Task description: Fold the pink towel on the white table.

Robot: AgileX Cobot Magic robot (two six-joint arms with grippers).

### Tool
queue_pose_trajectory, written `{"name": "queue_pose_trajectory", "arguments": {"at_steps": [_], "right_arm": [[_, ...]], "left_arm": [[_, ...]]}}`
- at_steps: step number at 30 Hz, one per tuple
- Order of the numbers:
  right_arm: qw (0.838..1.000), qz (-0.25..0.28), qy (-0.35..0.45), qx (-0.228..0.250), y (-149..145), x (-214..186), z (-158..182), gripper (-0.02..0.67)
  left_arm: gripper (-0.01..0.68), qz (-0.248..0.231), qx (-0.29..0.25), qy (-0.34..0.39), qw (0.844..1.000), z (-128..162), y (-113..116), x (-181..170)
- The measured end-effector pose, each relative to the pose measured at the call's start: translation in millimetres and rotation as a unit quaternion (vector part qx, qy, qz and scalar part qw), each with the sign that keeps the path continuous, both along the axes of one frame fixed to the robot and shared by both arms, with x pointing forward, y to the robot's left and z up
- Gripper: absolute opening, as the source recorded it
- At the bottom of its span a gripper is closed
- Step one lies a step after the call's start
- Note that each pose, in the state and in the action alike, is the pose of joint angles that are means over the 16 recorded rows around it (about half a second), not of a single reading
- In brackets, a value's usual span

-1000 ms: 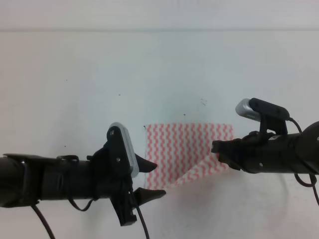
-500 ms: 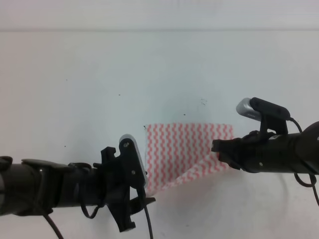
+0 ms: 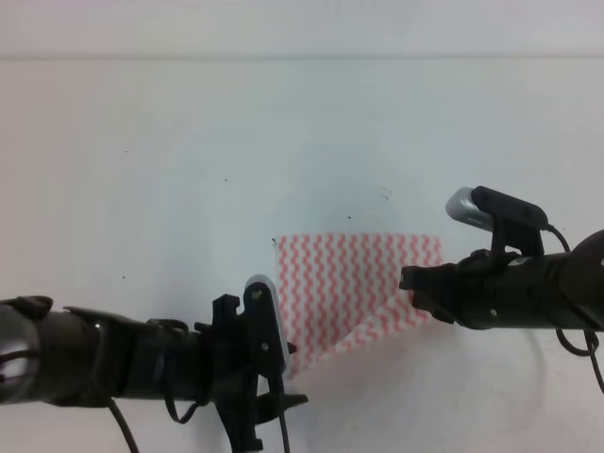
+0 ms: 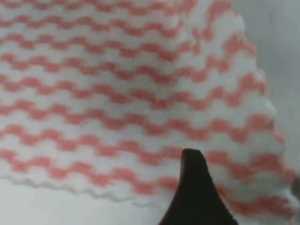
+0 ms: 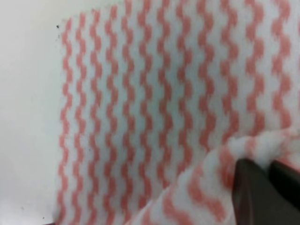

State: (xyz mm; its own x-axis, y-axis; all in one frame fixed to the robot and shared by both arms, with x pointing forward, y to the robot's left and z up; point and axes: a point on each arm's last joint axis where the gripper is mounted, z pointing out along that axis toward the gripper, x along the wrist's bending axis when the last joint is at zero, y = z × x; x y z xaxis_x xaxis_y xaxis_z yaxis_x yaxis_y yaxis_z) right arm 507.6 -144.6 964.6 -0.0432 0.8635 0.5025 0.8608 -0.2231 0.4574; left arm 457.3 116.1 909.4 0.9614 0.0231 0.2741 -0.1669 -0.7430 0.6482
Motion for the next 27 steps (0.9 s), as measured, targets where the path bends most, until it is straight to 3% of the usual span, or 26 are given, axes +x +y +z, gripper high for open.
{"name": "queue_pose_trajectory", "arguments": {"at_steps": [8, 16, 27], "right_arm": [[1.000, 0.001, 0.000, 0.001, 0.0, -0.3, 0.7, -0.017], [1.000, 0.001, -0.001, 0.001, 0.0, -0.3, 1.0, -0.017], [1.000, -0.001, -0.004, 0.000, -0.5, 0.3, 1.6, -0.017]], "left_arm": [[0.338, 0.009, 0.020, -0.009, 1.000, -2.7, 2.2, 3.2], [0.186, 0.018, 0.032, -0.016, 0.999, -3.3, 4.2, 5.3], [0.025, 0.044, 0.012, -0.027, 0.999, 10.9, 2.6, 10.5]]}}
